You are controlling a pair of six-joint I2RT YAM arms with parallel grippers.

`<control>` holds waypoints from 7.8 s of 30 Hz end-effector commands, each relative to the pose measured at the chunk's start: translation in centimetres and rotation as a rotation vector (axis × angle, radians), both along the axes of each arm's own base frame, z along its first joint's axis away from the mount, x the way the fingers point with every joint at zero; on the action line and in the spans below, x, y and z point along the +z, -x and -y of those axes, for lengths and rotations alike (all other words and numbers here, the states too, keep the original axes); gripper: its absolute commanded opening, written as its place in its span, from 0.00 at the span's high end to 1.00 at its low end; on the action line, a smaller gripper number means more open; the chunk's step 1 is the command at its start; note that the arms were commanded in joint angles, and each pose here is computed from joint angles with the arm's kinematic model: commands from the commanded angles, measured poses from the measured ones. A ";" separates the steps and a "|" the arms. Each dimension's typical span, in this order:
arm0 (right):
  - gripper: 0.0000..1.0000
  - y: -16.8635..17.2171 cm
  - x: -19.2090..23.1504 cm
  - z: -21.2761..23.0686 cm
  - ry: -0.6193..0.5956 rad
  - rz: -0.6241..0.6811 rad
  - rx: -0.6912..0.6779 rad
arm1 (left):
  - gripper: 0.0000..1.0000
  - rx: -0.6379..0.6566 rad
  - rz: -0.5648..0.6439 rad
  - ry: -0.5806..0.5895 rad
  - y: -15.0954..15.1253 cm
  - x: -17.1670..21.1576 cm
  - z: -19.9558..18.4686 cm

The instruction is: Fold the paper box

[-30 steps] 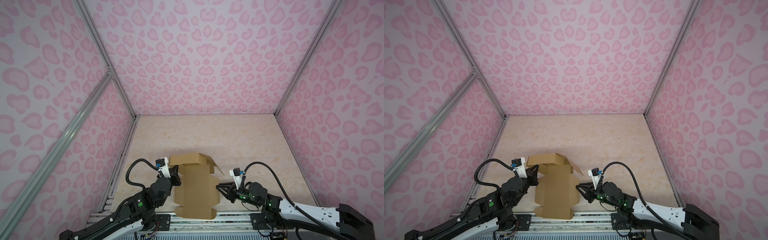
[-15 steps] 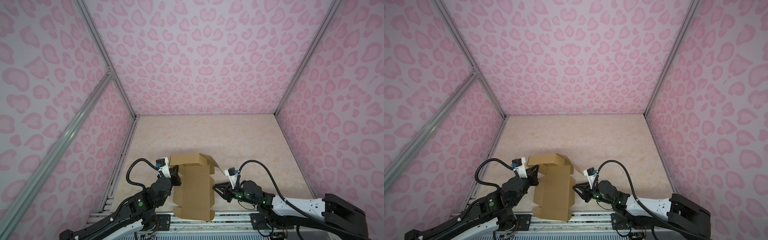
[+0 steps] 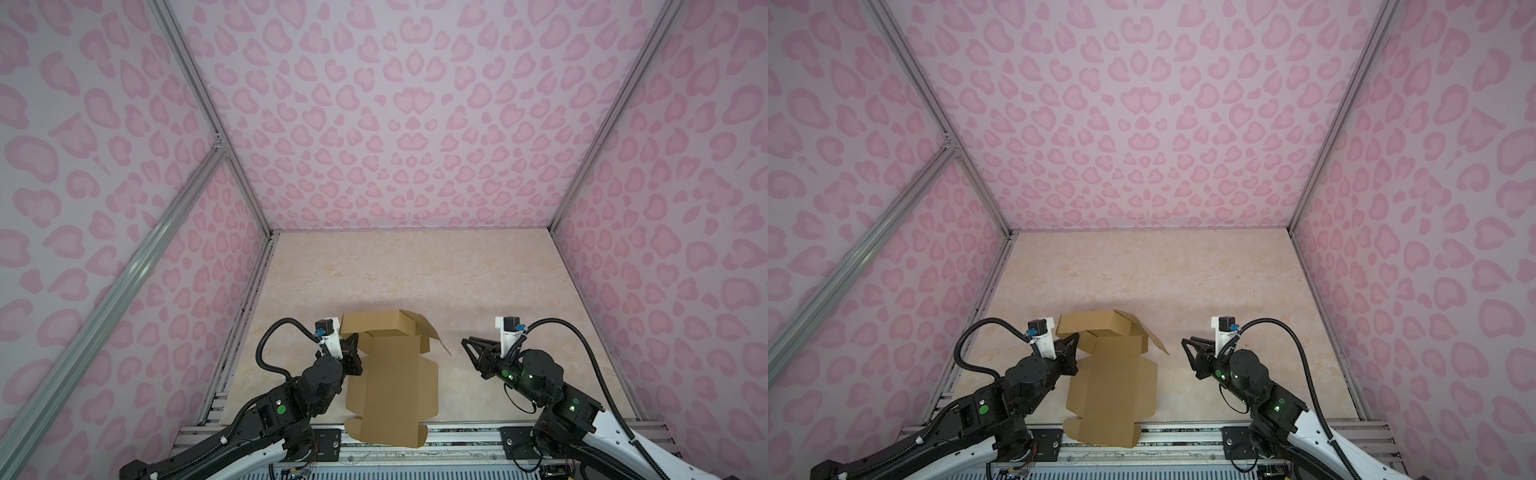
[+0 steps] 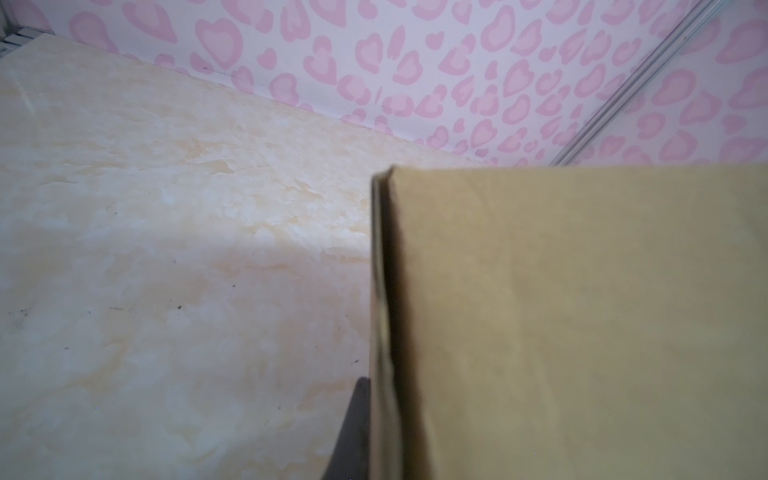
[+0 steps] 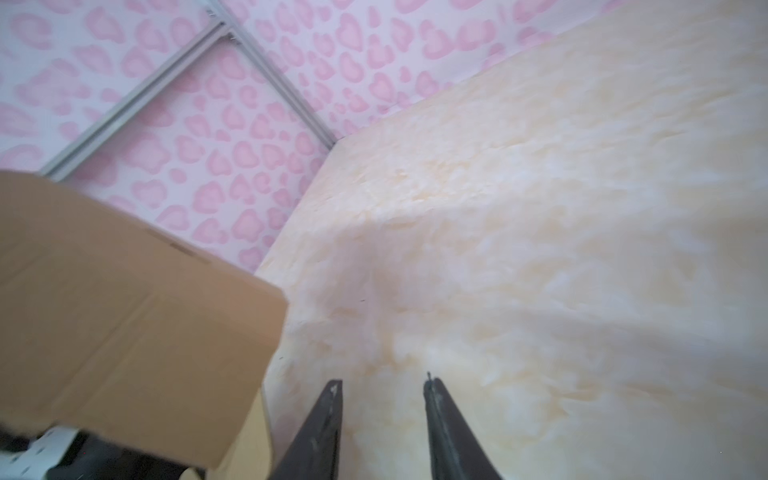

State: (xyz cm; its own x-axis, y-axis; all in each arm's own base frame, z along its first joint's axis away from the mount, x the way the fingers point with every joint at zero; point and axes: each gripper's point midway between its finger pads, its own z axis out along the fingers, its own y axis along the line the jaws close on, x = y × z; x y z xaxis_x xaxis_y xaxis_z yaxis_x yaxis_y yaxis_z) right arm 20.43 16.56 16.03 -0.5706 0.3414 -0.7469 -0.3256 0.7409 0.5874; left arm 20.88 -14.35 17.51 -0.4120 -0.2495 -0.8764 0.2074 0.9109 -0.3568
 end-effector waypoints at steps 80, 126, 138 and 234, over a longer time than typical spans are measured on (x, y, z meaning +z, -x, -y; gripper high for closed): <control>0.61 3.9 -0.4 -12.1 0.393 0.229 0.475 | 0.96 -0.183 -0.116 -0.066 1.0 -3.7 3.5; 0.78 -1.7 1.3 -10.1 0.619 0.247 0.035 | 0.97 -0.121 -0.244 -0.077 1.3 -4.0 4.8; 0.85 -2.0 1.1 -10.2 0.710 0.240 -0.018 | 0.97 -0.077 -0.287 -0.118 0.9 -3.6 5.1; 1.00 -5.9 -1.6 -2.9 0.671 0.019 -0.156 | 0.96 0.023 -0.367 -0.203 -0.6 -3.1 7.1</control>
